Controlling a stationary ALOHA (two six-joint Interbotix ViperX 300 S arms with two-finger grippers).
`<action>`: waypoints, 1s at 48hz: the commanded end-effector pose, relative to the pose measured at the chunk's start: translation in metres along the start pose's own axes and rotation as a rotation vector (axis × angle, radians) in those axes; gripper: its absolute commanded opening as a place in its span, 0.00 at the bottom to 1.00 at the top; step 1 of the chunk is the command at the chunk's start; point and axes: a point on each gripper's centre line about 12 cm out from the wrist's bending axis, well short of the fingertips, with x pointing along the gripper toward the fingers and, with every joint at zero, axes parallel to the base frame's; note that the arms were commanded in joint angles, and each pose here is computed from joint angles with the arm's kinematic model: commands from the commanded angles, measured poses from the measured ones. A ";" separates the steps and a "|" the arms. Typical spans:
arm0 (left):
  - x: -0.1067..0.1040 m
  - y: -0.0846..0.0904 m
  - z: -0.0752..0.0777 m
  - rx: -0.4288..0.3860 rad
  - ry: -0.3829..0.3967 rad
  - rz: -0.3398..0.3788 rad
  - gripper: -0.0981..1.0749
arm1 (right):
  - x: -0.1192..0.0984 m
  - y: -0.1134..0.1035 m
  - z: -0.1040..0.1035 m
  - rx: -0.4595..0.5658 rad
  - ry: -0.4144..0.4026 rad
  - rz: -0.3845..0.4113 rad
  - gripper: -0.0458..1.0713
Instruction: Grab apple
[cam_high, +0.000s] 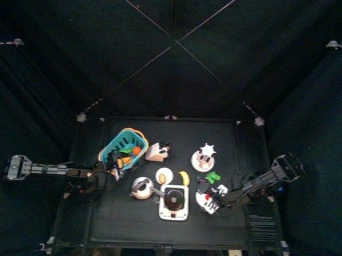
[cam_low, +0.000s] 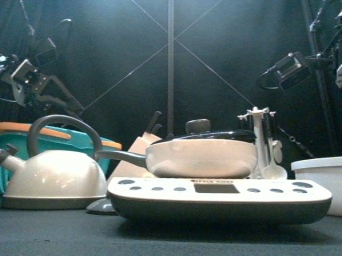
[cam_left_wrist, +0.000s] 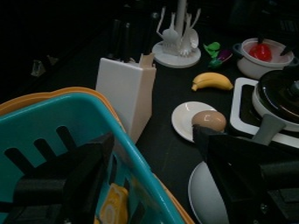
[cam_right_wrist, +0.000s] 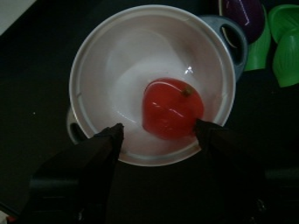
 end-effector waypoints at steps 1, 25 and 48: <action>0.001 0.000 0.003 0.000 -0.008 0.003 0.96 | -0.004 0.003 0.004 0.000 -0.017 0.024 0.91; 0.001 0.000 0.001 0.001 -0.004 0.003 0.96 | 0.016 -0.005 0.005 0.007 -0.013 0.009 0.91; 0.001 0.000 0.001 0.001 -0.004 0.003 0.96 | 0.008 0.002 0.014 -0.031 -0.066 0.033 0.90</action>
